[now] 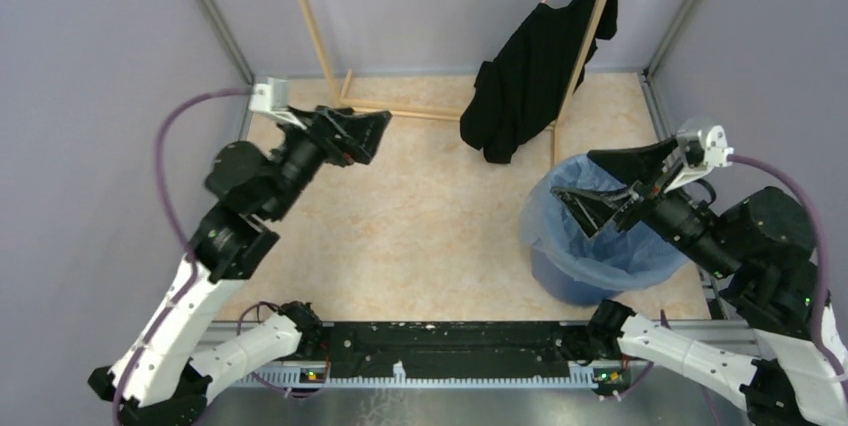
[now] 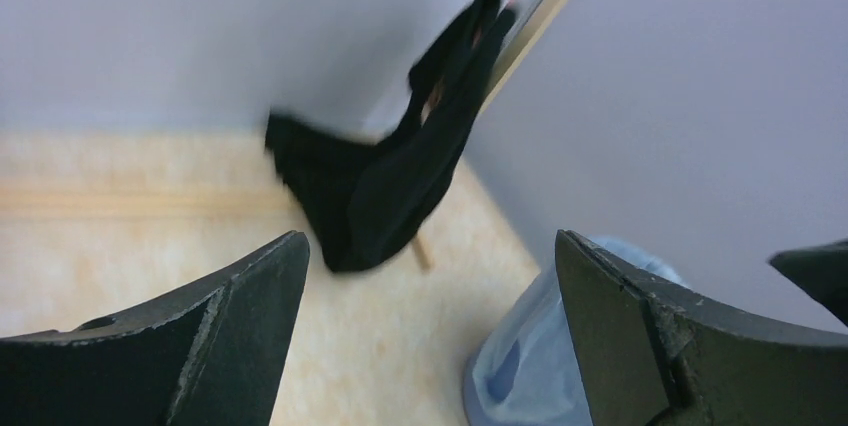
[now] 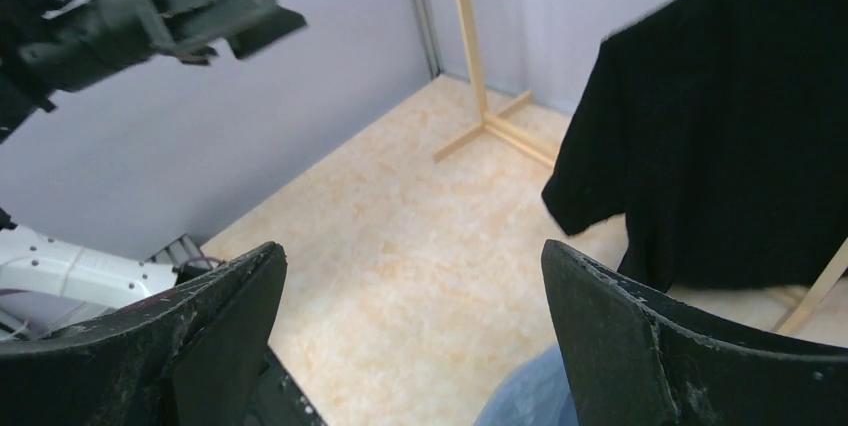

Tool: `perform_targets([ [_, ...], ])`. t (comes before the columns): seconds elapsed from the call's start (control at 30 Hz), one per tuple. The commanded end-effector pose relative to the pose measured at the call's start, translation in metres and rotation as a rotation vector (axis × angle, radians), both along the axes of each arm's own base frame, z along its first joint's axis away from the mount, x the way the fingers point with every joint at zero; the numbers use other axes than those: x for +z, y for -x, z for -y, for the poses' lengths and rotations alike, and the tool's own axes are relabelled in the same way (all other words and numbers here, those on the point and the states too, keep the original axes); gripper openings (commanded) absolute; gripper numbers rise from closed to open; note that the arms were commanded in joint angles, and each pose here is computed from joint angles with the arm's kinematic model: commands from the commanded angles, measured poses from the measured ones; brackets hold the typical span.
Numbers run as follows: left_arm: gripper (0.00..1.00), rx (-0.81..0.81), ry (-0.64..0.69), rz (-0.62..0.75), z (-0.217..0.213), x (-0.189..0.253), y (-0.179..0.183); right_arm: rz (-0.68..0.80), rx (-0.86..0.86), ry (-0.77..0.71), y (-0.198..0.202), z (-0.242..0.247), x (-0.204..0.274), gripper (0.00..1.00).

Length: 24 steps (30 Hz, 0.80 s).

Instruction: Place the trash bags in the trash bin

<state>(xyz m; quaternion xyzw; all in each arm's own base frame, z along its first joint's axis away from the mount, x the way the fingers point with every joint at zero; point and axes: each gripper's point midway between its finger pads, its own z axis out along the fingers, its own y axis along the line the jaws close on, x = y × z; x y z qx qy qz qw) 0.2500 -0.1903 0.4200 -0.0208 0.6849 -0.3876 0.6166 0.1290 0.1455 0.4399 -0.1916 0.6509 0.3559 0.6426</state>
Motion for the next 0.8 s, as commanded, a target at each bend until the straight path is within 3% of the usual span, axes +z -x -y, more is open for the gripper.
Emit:
perform_targets([
  [0.0,0.99,-0.031,-0.224,0.331,-0.020,0.076,0.029,0.140,0.005,0.013,0.000,0.002,0.045,0.99],
  [0.13,0.99,-0.060,-0.274,0.508,-0.027,0.107,0.053,0.155,-0.052,0.036,-0.010,0.007,0.056,0.99],
  [0.27,0.99,-0.027,-0.281,0.592,-0.037,0.106,0.062,0.151,-0.155,0.053,-0.026,0.016,0.059,0.99],
  [0.77,0.99,0.043,-0.365,0.557,-0.049,0.089,0.050,0.121,-0.263,0.086,-0.046,0.021,0.059,0.99],
])
